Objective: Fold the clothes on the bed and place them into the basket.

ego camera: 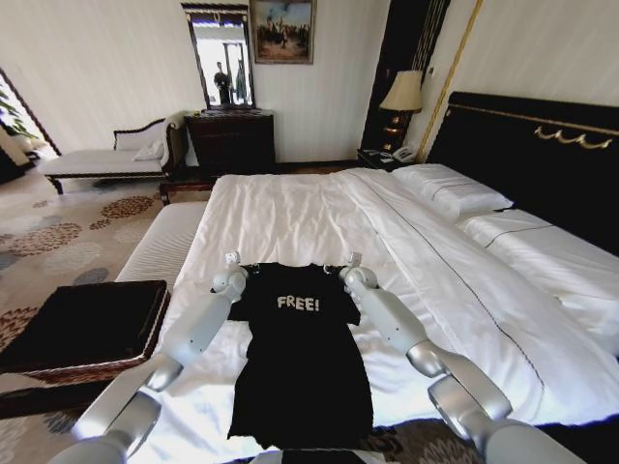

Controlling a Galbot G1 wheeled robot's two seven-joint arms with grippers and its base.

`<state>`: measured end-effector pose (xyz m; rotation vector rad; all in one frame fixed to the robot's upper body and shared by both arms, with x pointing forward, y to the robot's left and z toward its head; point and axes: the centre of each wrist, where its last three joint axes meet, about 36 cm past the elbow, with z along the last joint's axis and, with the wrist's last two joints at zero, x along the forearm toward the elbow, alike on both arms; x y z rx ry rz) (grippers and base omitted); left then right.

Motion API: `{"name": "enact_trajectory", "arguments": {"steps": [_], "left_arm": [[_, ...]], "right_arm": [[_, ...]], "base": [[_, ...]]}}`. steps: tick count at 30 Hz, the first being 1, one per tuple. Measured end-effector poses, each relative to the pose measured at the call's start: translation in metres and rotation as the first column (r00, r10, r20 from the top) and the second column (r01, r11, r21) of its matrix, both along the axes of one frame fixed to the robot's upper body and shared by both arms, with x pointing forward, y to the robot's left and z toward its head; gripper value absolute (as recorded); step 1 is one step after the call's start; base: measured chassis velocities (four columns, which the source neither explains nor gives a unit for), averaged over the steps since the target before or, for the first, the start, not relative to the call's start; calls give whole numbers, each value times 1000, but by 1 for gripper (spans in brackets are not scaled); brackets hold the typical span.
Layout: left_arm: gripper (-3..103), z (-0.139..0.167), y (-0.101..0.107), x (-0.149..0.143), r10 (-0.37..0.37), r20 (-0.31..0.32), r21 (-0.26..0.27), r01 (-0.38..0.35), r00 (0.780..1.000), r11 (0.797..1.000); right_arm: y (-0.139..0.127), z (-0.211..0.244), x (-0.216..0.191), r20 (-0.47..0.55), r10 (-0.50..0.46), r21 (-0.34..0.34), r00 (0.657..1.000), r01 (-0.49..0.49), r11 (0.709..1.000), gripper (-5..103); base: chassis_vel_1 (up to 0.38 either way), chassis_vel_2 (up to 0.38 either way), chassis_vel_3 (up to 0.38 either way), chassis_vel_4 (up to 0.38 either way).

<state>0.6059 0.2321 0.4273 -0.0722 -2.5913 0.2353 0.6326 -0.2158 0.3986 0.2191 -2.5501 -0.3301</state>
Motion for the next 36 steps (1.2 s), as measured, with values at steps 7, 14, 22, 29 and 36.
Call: {"name": "enact_trajectory", "arguments": {"steps": [7,14,22,29,36], "left_arm": [[67,-3,20,-55,-33,196,98,14,980,995],[89,-18,51,-136,-51,301,157,3,952,988],[100,-30,82,-264,2,290,150,-47,957,988],[100,-27,87,-333,65,241,81,-87,968,993],[100,-26,75,-371,54,199,43,-64,978,997]], "right_arm": [[-34,27,-39,163,14,-55,987,-6,998,76],[-77,26,-105,307,56,-220,950,13,975,96],[-103,3,-211,302,26,-278,953,61,959,100],[-99,-20,-262,257,7,-286,966,69,956,100],[-87,-31,-288,231,-13,-260,973,74,963,100]], "base": [[0,0,0,0],[0,0,0,0],[0,0,0,0],[21,-28,-26,20],[136,-147,-159,158]]}}
